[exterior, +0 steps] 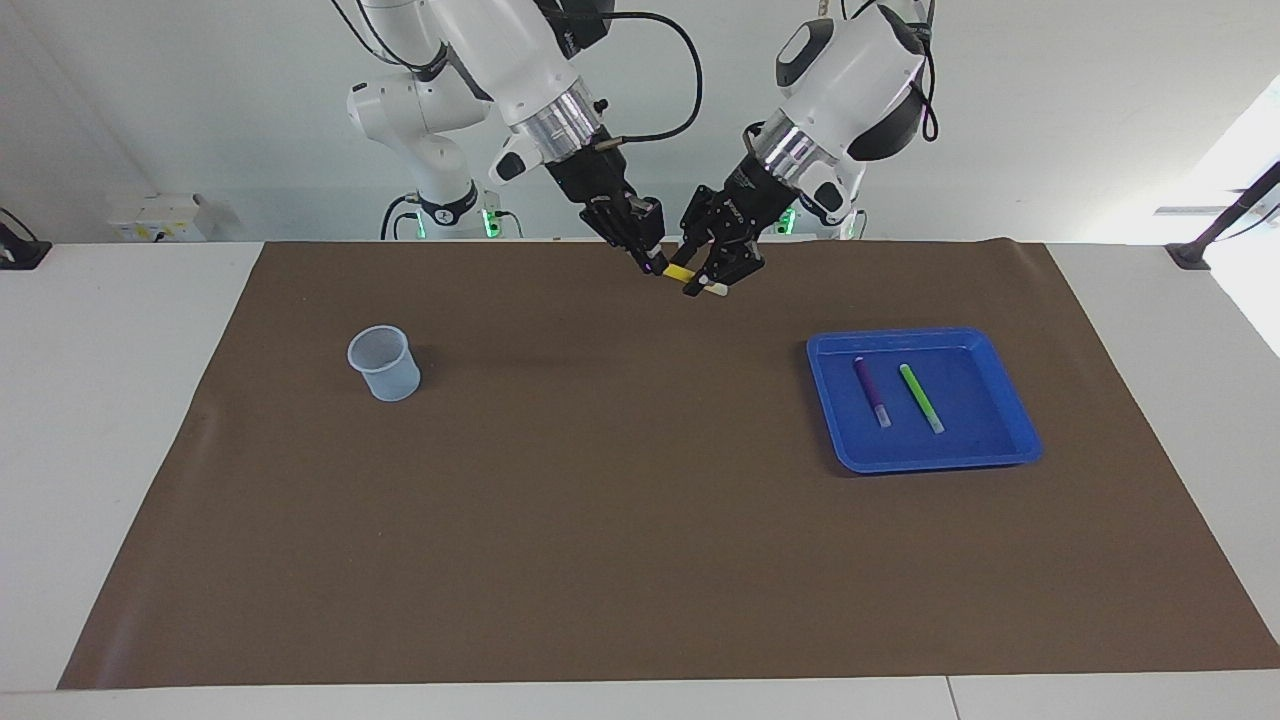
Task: Right arm passes pens to left for tray arrangement
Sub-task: 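Close the left gripper on the yellow pen while the right gripper releases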
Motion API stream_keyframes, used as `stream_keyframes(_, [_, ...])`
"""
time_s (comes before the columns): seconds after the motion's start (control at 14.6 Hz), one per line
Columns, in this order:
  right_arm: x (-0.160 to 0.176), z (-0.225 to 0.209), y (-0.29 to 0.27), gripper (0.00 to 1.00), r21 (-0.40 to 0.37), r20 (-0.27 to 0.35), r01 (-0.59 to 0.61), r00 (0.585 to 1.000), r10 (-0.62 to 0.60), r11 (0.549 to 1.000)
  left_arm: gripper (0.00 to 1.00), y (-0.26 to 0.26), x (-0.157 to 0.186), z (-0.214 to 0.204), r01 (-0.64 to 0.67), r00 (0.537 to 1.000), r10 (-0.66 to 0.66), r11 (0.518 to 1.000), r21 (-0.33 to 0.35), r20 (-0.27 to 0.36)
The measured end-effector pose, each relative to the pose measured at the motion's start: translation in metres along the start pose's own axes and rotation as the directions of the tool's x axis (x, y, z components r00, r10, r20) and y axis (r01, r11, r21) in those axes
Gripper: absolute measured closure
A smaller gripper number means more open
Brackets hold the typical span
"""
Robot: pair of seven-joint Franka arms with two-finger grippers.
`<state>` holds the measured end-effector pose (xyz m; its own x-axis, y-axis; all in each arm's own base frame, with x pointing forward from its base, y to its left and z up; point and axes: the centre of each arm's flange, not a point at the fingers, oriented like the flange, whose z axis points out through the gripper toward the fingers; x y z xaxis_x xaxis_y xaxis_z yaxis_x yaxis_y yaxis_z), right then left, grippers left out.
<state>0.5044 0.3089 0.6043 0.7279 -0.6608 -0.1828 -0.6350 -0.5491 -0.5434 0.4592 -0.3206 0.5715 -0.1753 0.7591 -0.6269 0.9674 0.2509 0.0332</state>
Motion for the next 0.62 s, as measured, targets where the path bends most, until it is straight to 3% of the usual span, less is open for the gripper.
stream_keyframes(0.07, [0.0, 0.0, 0.0, 0.82, 0.0, 0.0, 0.0, 1.0, 0.0, 1.0, 0.62, 0.0003, -0.0002, -0.0005, -0.008, 1.0, 0.008, 1.0, -0.001, 0.001])
stream_keyframes(0.21, [0.0, -0.0003, 0.0, 0.82, 0.001, 0.0, 0.0, 1.0, 0.0, 1.0, 0.81, 0.0019, -0.0015, -0.0032, -0.026, 1.0, 0.026, 1.0, -0.005, 0.004])
stream_keyframes(0.27, [0.0, -0.0005, -0.0001, 0.82, 0.002, -0.001, 0.0, 1.0, 0.0, 1.0, 0.83, 0.0022, -0.0017, -0.0035, -0.032, 0.999, 0.032, 0.999, -0.005, 0.005])
stream_keyframes(0.62, [-0.0002, -0.0009, -0.0006, 0.82, 0.007, 0.0, -0.002, 1.0, 0.002, 1.0, 0.83, 0.0035, -0.0017, -0.0046, -0.052, 0.999, 0.052, 0.999, -0.008, 0.006])
